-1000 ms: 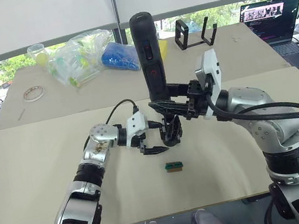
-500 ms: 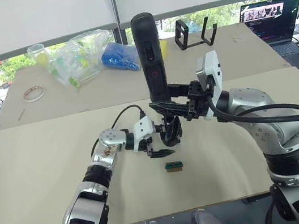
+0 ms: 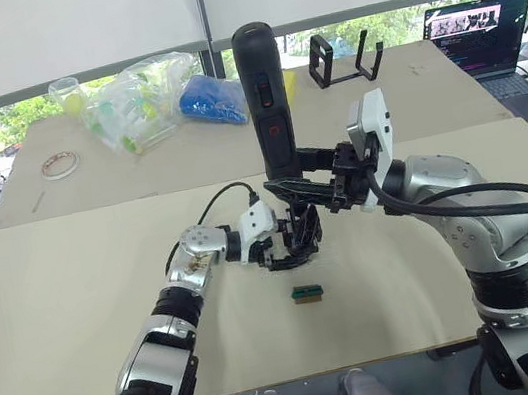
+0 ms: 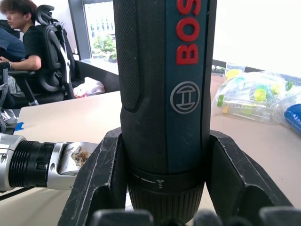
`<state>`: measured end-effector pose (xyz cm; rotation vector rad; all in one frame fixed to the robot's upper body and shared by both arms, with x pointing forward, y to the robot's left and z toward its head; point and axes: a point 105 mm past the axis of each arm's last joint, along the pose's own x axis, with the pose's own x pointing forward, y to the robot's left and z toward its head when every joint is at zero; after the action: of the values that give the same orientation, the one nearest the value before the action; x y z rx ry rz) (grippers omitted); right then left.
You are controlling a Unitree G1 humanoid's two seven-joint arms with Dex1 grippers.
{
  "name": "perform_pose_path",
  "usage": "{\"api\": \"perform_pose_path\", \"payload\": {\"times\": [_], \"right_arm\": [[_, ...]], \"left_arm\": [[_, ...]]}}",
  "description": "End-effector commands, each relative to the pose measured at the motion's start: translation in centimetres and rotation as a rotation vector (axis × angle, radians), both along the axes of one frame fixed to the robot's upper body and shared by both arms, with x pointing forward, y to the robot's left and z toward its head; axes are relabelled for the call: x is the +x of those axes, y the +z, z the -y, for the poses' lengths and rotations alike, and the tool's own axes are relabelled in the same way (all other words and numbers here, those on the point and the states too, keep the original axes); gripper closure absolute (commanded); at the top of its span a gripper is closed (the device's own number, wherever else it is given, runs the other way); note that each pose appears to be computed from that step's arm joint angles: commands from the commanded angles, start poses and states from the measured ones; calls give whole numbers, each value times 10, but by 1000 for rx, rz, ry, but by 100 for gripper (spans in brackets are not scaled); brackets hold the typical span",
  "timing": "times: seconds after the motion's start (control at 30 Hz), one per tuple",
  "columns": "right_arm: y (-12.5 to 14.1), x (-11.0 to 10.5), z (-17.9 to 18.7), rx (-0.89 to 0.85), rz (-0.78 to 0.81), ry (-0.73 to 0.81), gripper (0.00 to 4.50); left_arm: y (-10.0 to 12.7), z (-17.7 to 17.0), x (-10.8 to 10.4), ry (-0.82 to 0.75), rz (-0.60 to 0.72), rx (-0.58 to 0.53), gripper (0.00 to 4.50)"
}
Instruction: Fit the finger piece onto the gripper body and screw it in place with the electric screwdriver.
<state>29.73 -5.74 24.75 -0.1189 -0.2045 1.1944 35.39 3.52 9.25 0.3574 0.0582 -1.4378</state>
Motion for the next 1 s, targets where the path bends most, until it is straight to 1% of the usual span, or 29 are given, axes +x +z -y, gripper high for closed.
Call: {"api": "perform_pose_path", "payload": {"times": [0.03, 0.2, 0.33, 0.77, 1.0], "right_arm": [[11, -7, 1, 9, 75, 15, 259], [7, -8, 2, 7, 77, 13, 259], [3, -6, 4, 8, 65, 7, 259], [-15, -5, 4, -23, 7, 57, 259], [-19, 2, 4, -3, 6, 43, 259]], "left_arm": [[11, 2, 4, -13, 46, -6, 220], [3, 1, 3, -20, 44, 31, 220], [0, 0, 4, -16, 43, 40, 220], [-3, -1, 5, -11, 47, 47, 220], [-3, -2, 5, -9, 51, 46, 220]]}}
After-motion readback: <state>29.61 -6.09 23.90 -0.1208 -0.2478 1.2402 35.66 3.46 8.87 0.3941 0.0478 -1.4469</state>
